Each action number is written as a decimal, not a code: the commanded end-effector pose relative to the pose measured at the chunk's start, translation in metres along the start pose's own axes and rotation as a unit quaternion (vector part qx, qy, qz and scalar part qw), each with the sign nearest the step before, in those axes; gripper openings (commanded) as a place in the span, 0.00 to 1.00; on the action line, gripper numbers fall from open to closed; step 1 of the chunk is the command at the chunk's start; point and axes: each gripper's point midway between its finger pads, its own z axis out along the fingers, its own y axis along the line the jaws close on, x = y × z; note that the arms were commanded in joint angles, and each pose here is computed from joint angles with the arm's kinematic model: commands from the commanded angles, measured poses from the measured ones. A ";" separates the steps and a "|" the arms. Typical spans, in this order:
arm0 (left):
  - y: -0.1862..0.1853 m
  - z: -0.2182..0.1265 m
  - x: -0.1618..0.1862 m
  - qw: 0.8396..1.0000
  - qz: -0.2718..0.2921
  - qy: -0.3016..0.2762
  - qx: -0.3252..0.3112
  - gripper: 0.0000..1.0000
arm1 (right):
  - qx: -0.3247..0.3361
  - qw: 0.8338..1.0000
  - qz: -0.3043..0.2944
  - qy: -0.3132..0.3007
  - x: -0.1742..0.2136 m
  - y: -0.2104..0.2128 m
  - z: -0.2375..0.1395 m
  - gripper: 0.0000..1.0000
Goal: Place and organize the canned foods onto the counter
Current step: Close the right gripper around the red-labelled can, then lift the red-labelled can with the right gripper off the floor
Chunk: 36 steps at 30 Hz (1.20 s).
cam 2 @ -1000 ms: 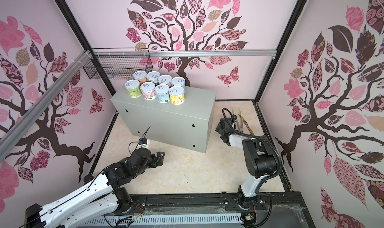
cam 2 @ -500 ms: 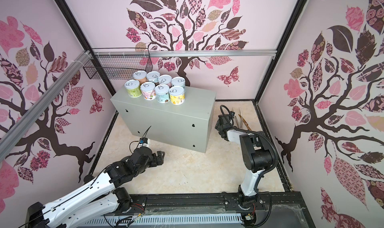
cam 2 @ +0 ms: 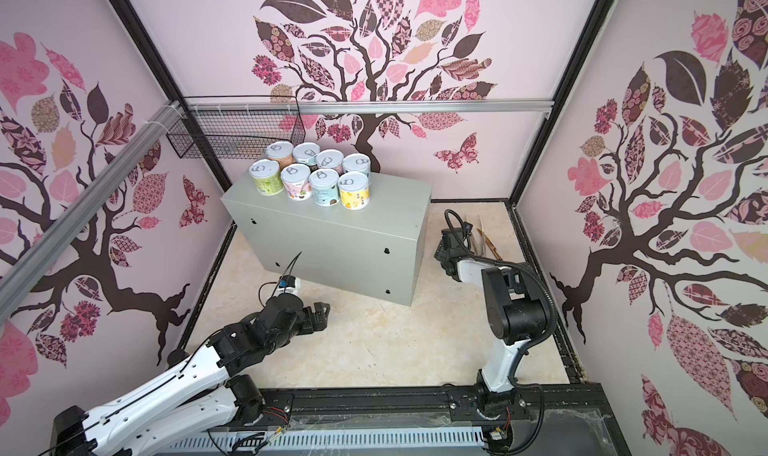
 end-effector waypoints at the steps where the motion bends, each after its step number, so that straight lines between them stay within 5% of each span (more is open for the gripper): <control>1: 0.001 -0.005 -0.003 1.000 0.004 -0.005 0.004 0.98 | -0.019 0.999 -0.005 0.031 0.015 0.002 -0.006 0.59; 17: -0.023 -0.026 -0.023 0.999 0.018 -0.024 0.036 0.98 | -0.042 0.999 -0.013 0.011 -0.002 -0.002 -0.055 0.55; 36: -0.007 -0.053 -0.017 0.998 0.007 -0.036 0.059 0.97 | -0.088 0.995 -0.036 -0.011 -0.038 0.000 -0.141 0.51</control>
